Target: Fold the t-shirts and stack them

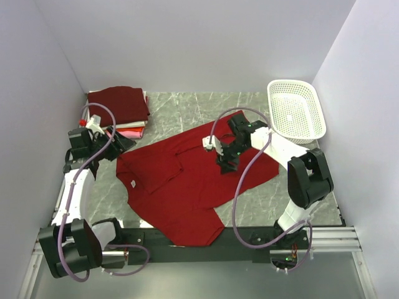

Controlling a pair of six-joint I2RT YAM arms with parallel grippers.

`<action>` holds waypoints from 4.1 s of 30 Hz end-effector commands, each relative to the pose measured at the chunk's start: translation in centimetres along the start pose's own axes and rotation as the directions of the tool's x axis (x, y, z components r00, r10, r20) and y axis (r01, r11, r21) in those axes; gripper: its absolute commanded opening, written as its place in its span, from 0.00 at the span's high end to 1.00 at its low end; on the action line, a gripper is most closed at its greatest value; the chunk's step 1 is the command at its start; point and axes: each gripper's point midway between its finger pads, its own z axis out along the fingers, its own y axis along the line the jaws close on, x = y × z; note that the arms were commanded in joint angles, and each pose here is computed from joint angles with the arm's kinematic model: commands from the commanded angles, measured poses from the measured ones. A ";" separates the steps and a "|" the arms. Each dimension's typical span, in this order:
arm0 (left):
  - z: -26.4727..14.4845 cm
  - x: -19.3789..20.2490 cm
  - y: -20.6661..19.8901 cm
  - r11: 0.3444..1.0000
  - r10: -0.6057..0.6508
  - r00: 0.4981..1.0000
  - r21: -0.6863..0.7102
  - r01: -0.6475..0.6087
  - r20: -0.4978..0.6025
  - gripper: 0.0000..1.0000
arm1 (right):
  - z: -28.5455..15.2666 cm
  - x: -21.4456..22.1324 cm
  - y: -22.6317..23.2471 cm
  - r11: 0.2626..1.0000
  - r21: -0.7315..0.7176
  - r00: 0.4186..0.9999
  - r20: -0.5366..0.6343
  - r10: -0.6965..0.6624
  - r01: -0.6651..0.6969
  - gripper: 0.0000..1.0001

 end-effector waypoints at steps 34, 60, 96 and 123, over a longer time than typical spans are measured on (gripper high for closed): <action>-5.2 4.2 -7.8 0.949 0.264 0.962 0.163 -0.271 0.063 0.02 | 11.6 -2.5 24.7 0.608 -0.337 0.655 0.037 -0.755 0.719 0.41; -6.9 2.8 -10.2 0.898 0.373 0.921 0.206 -0.390 0.115 0.02 | 7.5 -13.2 0.5 0.983 0.181 0.993 0.108 -0.057 0.037 0.41; 8.1 15.9 1.4 0.820 0.285 0.666 -0.185 -0.542 -0.689 0.64 | -5.3 -6.1 -2.8 0.976 0.020 0.931 0.303 0.203 -0.219 0.30; 7.5 16.1 0.0 0.853 0.293 0.652 -0.117 -0.509 -0.699 0.99 | -4.5 -5.0 -3.0 0.971 0.014 0.934 0.276 0.226 -0.239 0.30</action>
